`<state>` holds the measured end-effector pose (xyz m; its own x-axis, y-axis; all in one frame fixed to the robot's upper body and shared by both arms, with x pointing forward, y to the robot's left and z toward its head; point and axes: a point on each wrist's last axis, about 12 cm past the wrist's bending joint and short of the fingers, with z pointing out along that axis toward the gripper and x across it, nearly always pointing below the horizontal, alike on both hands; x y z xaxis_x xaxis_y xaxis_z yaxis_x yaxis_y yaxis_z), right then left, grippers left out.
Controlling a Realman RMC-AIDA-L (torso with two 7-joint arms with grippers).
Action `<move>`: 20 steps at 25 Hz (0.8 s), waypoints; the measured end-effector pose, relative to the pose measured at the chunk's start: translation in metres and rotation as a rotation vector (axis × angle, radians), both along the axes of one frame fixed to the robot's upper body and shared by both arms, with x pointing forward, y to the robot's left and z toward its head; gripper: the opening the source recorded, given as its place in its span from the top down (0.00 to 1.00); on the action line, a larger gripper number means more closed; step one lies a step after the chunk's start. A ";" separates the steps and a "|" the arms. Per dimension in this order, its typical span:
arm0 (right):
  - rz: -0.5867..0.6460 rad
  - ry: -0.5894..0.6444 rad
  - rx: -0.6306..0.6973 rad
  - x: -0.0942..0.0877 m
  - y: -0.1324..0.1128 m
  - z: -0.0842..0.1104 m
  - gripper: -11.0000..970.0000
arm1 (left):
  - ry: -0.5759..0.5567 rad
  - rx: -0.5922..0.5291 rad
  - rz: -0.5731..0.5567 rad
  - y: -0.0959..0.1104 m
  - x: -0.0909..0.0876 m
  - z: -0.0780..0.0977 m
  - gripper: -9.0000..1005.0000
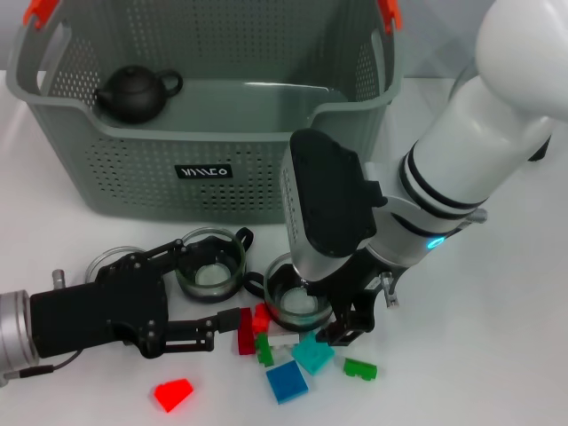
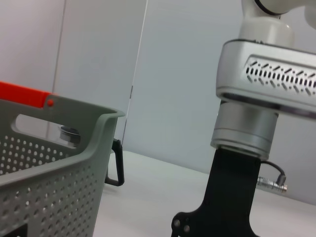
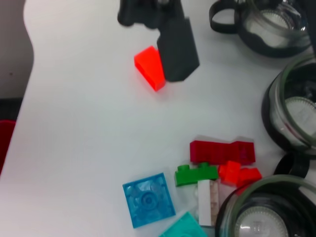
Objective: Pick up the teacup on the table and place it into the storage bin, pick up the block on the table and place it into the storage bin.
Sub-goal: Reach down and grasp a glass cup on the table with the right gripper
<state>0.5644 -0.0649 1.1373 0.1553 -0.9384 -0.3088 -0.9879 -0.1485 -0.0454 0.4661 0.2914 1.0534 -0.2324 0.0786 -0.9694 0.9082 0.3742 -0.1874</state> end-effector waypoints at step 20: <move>0.012 -0.042 -0.041 0.003 0.003 -0.015 0.37 | 0.008 -0.009 0.009 0.000 -0.004 -0.003 0.07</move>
